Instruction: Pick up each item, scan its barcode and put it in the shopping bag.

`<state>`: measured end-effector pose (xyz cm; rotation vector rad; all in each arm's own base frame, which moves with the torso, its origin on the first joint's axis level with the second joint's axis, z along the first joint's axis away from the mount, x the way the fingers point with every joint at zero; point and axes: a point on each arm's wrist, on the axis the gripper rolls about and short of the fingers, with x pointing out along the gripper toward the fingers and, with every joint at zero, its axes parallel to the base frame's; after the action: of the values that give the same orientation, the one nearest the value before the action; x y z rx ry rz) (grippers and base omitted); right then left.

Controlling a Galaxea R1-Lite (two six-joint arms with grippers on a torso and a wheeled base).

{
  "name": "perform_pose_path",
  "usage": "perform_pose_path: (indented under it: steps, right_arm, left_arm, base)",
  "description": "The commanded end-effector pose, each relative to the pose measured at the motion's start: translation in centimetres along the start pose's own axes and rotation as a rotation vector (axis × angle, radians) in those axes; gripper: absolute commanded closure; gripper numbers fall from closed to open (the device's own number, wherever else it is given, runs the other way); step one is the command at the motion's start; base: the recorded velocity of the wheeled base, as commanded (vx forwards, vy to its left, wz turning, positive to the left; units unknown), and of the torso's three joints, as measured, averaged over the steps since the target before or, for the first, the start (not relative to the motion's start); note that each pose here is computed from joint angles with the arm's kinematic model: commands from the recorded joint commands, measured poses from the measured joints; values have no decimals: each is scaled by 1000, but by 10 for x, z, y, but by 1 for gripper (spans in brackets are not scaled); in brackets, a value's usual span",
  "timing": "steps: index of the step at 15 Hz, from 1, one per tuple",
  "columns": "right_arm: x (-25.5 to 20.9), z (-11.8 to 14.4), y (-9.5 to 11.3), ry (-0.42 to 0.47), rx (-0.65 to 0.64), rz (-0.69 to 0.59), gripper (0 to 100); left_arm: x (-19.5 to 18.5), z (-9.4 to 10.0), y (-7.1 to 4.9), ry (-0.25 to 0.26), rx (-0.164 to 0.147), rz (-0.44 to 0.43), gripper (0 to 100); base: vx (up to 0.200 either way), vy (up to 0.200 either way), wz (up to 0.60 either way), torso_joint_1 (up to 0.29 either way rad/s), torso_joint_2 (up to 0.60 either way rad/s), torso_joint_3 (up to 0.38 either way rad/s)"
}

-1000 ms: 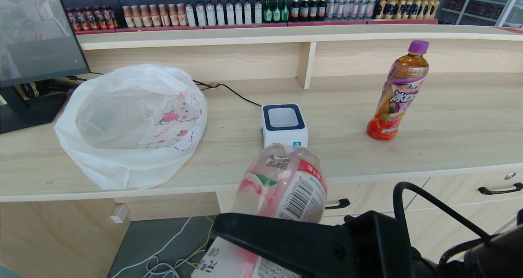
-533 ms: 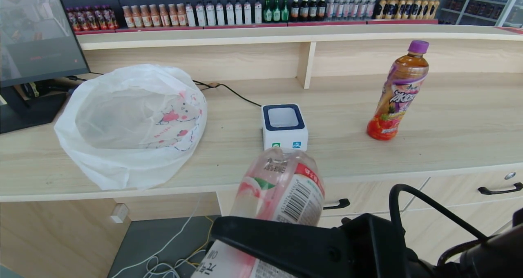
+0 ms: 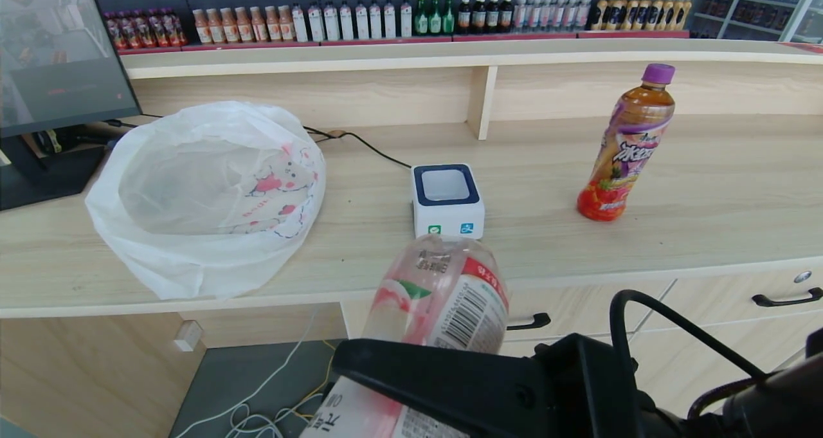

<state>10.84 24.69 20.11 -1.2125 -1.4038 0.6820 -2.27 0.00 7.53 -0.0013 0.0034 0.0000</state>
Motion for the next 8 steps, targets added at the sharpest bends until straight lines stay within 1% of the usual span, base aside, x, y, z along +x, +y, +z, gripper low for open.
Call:
perform_pose_path:
  steps: [1,2,4,8]
  right_arm:
    - [4,-1,10,0,134,26,100]
    - [7,-1,17,3,194,41,100]
    - [10,-3,21,9,247,44,100]
    - [9,-17,19,58,382,28,100]
  left_arm:
    - [0,0,0,0,0,0,0]
    - [0,0,0,0,0,2,0]
    - [0,0,0,0,0,0,0]
    - [0,0,0,0,0,0,0]
  base:
    - [0,0,0,0,0,0]
    - [0,0,0,0,0,0]
    - [0,0,0,0,0,0]
    - [0,0,0,0,0,0]
